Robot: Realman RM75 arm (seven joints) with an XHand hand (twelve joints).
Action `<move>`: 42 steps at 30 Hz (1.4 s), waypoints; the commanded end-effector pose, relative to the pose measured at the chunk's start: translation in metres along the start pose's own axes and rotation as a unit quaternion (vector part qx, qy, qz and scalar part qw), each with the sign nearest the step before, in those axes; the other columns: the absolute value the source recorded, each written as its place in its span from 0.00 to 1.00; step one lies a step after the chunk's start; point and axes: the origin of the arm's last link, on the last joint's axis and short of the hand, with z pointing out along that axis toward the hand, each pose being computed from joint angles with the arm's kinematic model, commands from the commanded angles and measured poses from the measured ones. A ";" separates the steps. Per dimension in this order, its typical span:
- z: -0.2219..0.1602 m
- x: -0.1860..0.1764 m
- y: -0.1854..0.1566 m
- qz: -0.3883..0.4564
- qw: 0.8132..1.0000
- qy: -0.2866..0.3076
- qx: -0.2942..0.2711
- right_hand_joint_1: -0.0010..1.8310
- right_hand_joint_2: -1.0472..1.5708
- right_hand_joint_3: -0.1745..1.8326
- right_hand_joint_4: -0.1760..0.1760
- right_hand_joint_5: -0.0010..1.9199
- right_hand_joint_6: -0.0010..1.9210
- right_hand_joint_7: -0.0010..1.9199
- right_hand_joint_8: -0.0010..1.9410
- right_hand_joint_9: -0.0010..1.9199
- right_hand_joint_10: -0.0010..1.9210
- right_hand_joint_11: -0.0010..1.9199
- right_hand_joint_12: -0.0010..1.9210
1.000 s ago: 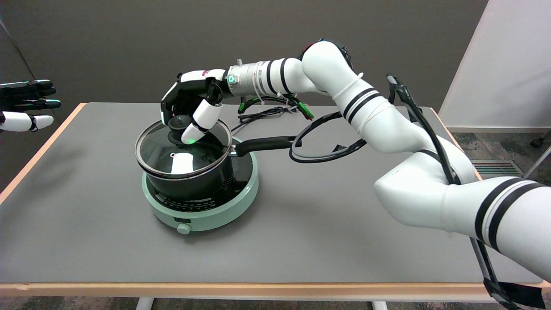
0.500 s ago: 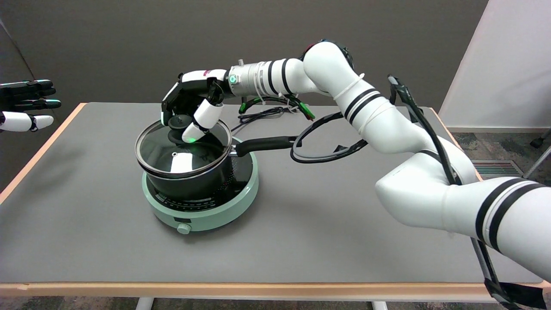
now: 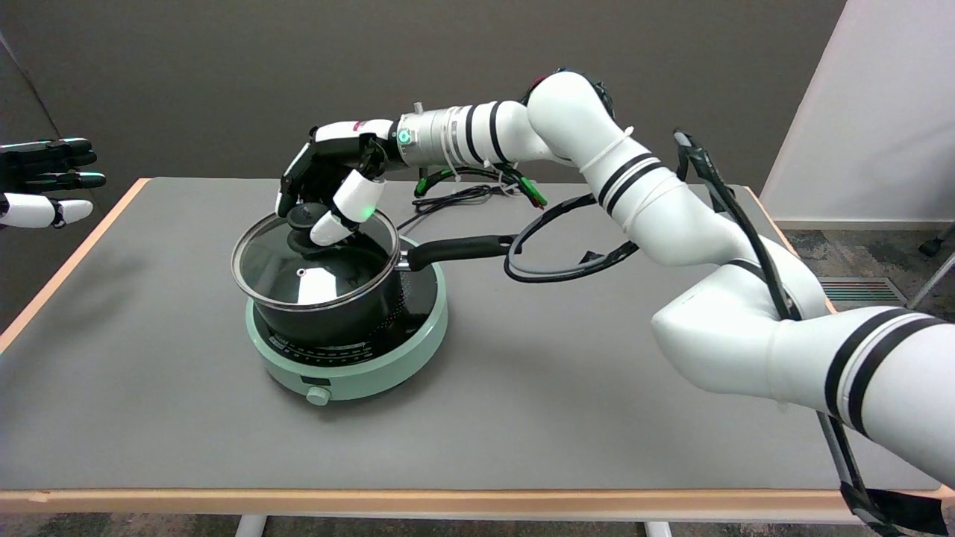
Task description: Place the pot lid onto the soup pot.
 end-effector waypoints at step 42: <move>-0.048 0.028 -0.010 -0.042 0.994 0.097 0.018 0.59 0.65 0.51 0.30 0.36 0.21 0.40 0.29 0.31 0.67 0.04 0.91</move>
